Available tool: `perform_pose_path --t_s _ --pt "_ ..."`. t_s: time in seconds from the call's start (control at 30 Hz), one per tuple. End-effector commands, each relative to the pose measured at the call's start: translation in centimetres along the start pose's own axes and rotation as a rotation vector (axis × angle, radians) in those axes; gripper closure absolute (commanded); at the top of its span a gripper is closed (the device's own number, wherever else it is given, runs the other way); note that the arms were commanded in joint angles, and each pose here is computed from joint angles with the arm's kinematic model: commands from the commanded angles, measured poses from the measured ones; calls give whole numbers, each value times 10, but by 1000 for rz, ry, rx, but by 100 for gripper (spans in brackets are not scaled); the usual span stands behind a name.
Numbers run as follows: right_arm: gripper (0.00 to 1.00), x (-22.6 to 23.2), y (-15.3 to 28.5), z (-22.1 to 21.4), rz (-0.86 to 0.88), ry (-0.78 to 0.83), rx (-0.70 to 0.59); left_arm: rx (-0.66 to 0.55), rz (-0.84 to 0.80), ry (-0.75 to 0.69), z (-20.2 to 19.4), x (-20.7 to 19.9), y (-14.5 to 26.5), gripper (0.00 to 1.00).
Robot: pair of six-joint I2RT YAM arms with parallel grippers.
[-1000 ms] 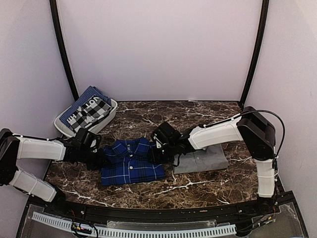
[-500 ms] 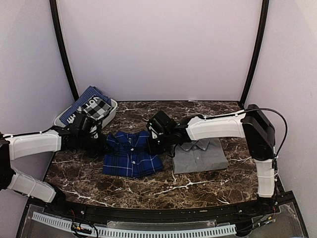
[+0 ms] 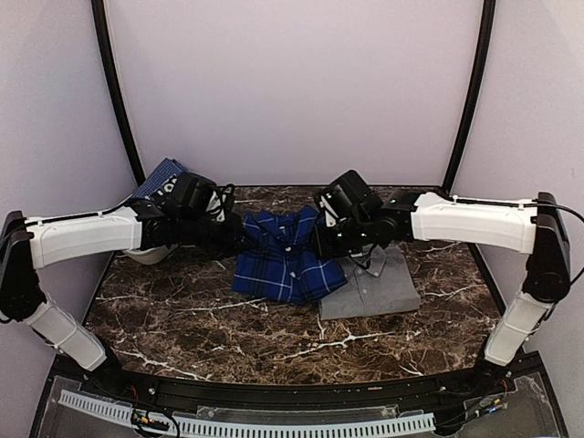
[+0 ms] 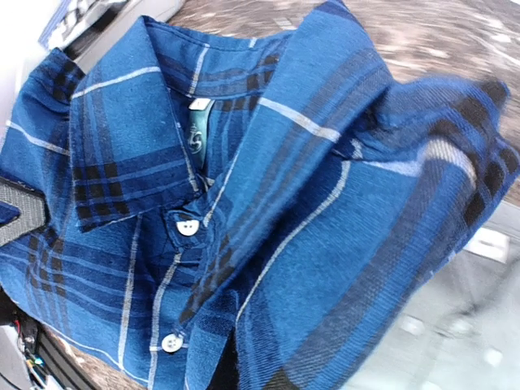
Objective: Fold and stack the long sleeve shirts
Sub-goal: Place the square-folded shirt on the square-folded shirt.
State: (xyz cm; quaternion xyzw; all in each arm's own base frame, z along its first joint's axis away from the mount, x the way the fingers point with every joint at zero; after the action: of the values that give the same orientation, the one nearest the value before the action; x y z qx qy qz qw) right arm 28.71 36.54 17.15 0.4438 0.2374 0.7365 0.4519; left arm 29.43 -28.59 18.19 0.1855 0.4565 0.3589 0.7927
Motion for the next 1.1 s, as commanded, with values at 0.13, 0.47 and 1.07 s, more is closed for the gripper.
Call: perform_pose_path --t_s 0.13,0.47,1.07 --pt "100 -91 50 4 -134 -73 -90 10 -140 -63 12 -92 -65 100" --pt "100 -172 91 2 -210 -157 -151 53 -179 -57 -4 -143 -127 100" --pt "63 -235 74 -5 -329 -207 -113 134 -57 -35 -45 -104 -167 86"
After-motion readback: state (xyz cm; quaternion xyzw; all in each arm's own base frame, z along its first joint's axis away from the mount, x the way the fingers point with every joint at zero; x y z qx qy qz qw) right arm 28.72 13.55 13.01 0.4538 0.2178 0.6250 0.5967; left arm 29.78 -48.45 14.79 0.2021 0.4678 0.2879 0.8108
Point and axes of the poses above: each gripper's point midway between its finger pads, its own y axis back along the fingers, its own x axis along the line the jaws close on, z = x × y, the point moved 1 cm from there along y, back along the fingers, and after that the axes turned 15 degrees about -y, right-handed, at the moved point
